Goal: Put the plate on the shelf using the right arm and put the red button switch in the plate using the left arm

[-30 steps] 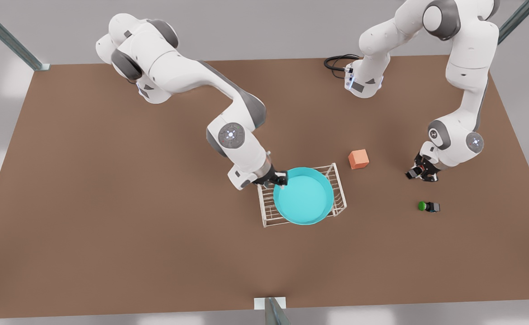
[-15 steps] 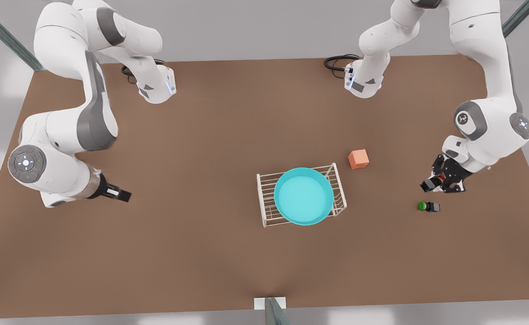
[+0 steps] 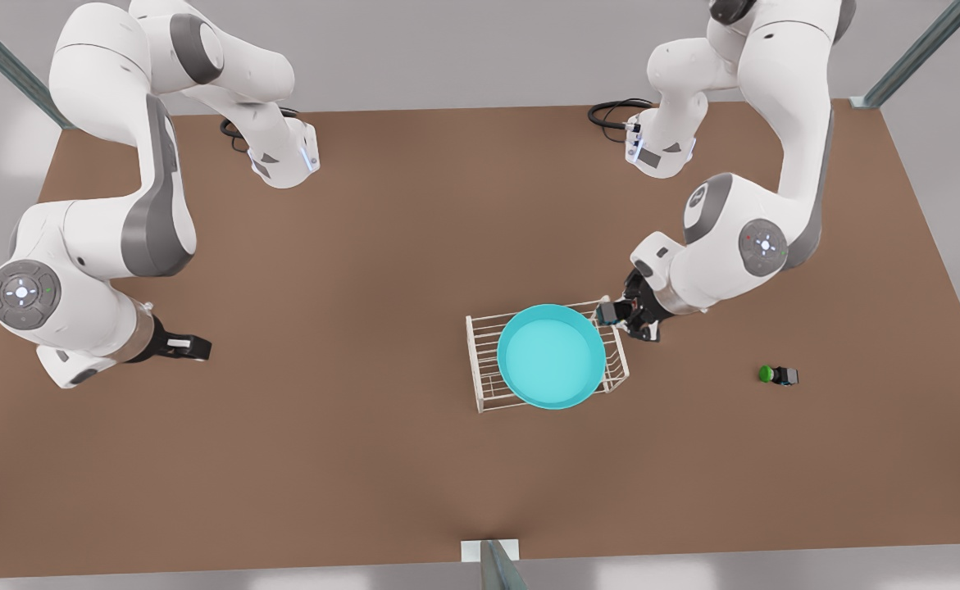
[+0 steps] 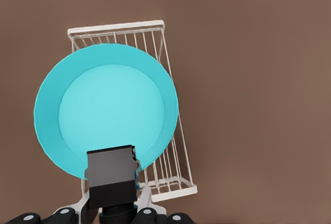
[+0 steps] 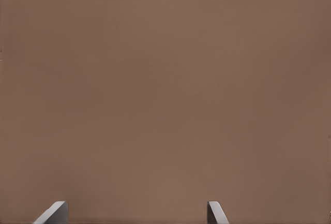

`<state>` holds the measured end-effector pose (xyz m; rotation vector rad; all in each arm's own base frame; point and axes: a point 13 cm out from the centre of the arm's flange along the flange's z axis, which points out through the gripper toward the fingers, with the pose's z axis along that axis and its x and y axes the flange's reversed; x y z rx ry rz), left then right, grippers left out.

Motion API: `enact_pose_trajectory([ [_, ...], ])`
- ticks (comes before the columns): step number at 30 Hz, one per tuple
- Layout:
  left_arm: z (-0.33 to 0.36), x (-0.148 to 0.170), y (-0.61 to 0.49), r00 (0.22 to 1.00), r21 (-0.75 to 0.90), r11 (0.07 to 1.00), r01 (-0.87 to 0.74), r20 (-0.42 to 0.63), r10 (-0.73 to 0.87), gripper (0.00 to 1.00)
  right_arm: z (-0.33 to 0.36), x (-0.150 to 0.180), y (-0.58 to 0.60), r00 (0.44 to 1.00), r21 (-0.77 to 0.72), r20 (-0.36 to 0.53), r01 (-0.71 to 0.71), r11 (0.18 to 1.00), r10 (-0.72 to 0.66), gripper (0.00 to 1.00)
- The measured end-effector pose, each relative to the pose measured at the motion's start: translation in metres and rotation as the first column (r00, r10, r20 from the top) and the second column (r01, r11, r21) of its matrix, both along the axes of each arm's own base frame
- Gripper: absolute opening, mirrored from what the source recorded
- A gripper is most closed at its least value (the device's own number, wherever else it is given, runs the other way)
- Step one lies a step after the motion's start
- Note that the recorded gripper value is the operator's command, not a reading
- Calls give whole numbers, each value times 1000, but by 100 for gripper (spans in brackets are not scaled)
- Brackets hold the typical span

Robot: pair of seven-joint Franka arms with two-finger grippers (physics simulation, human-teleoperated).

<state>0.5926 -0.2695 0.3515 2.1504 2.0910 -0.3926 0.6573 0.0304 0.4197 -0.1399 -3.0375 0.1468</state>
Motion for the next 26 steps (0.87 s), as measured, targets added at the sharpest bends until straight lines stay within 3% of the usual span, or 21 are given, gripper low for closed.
enact_pose_trajectory([
  [11,-75,3,-91,987,106,986,-125,-90,135,37,1,0,-13,997,-2,-9,-79,997,79,100],
  [12,-78,4,-92,984,117,983,-144,-90,155,100,1,0,-14,996,-3,-11,-84,997,83,100],
  [16,-82,10,-80,968,157,962,-225,-80,239,100,1,0,-20,995,-4,-16,-97,995,96,100],
  [19,-61,40,-18,928,183,916,-356,-42,369,100,1,-1,-19,994,-3,-18,-110,994,110,100],
  [22,-10,80,126,812,188,795,-577,21,584,100,1,-1,-18,992,-1,-20,-123,992,123,100],
  [26,1,73,267,648,245,628,-739,0,762,100,0,-1,-17,990,1,-22,-137,991,137,100],
])
